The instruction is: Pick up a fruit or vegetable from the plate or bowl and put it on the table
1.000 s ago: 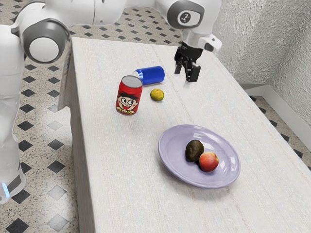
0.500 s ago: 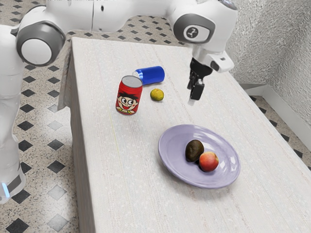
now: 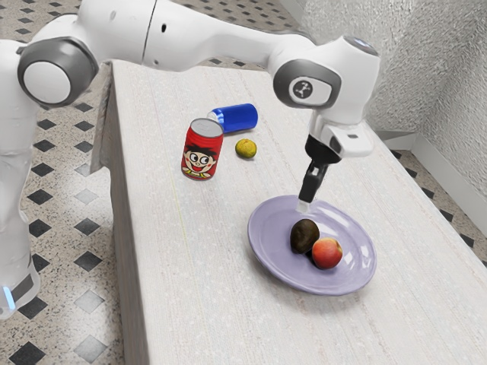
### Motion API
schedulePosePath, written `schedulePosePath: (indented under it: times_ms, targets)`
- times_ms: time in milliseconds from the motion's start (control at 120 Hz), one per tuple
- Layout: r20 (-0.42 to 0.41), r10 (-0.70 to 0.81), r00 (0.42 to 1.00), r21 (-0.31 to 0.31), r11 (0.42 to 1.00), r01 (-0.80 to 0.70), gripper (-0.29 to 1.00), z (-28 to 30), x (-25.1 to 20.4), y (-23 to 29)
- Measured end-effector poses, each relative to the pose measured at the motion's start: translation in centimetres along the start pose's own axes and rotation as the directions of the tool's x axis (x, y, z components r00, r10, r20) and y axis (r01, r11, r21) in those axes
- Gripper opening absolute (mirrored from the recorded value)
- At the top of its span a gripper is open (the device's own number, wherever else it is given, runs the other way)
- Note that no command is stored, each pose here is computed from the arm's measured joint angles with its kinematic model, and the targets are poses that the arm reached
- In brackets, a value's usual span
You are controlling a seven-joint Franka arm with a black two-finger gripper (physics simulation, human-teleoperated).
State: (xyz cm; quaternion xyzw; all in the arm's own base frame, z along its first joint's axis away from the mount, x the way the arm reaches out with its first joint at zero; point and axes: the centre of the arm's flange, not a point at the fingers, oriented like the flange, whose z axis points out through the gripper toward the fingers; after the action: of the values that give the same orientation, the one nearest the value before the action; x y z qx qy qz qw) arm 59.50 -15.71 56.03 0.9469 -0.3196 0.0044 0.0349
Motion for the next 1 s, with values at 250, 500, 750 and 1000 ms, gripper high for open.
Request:
schedulePosePath:
  times_ms: [250, 500, 750, 1000]
  targets:
    - [-0.029, 0.067, 0.997, -0.081, 0.994, -0.069, 0.70, 2.0, 0.5, 2.0]
    - [-0.027, 0.126, 0.992, 0.033, 0.992, -0.125, 0.70, 2.9, 2.0, 0.6]
    - [-0.029, 0.148, 0.989, 0.081, 0.986, -0.145, 0.70, 5.5, 5.1, -1.7]
    - [-0.024, 0.165, 0.986, 0.030, 0.986, -0.165, 0.70, 8.4, 6.3, -0.9]
